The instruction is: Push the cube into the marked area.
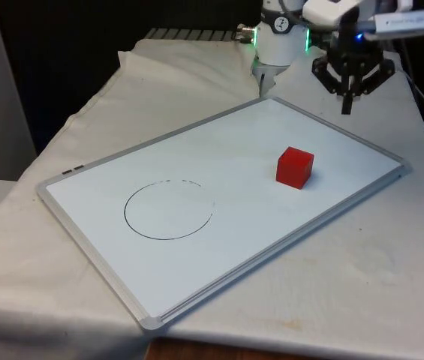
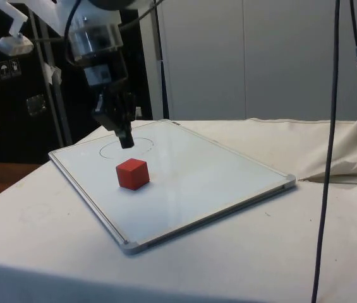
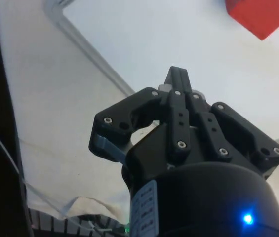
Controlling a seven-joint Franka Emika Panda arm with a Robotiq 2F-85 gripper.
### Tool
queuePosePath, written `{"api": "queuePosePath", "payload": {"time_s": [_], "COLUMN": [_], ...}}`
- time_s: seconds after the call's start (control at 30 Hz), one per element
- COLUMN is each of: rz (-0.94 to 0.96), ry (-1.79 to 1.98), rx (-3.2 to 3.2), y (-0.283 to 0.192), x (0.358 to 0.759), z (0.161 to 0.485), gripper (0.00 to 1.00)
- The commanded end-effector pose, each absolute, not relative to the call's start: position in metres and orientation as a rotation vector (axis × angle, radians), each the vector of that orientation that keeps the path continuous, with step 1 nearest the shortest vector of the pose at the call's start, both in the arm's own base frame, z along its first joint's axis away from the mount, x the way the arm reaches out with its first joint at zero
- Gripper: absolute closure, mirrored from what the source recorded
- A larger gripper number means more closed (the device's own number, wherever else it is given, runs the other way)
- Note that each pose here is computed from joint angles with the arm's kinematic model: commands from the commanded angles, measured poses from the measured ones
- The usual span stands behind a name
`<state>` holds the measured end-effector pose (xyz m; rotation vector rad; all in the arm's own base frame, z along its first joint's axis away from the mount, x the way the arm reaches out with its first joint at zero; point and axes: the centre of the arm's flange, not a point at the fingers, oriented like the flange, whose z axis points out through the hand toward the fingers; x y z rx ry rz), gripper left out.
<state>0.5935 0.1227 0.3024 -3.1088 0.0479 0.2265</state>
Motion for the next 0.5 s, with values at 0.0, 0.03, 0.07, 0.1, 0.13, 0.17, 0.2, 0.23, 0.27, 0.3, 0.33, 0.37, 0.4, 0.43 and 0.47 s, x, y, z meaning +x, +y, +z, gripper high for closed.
{"api": "queuePosePath", "payload": {"time_s": [0.0, 0.03, 0.07, 0.1, 0.13, 0.17, 0.2, 0.23, 0.27, 0.3, 0.33, 0.37, 0.4, 0.43, 0.47], "rz": [0.22, 0.221, 0.224, 0.234, 0.227, 0.227, 0.23, 0.232, 0.235, 0.237, 0.239, 0.239, 0.248, 0.241, 0.244], "ry": [0.071, 0.078, 0.082, 0.069, 0.09, 0.095, 0.101, 0.108, 0.12, 0.125, 0.13, 0.135, 0.122, 0.141, 0.147], "rx": [-3.101, -3.1, -3.099, -3.107, -3.099, -3.097, -3.097, -3.095, -3.093, -3.092, -3.09, -3.089, -3.096, -3.087, -3.085], "y": [0.119, 0.117, 0.116, 0.117, 0.114, 0.113, 0.112, 0.111, 0.109, 0.109, 0.109, 0.109, 0.109, 0.109, 0.109], "x": [0.594, 0.594, 0.594, 0.594, 0.594, 0.594, 0.594, 0.594, 0.594, 0.594, 0.594, 0.594, 0.594, 0.595, 0.595], "z": [0.295, 0.292, 0.288, 0.292, 0.284, 0.281, 0.277, 0.273, 0.265, 0.262, 0.259, 0.255, 0.257, 0.251, 0.247], "gripper": [1.0, 1.0, 1.0, 1.0, 1.0, 1.0, 1.0, 1.0, 1.0, 1.0, 1.0, 1.0, 1.0, 1.0, 1.0]}}
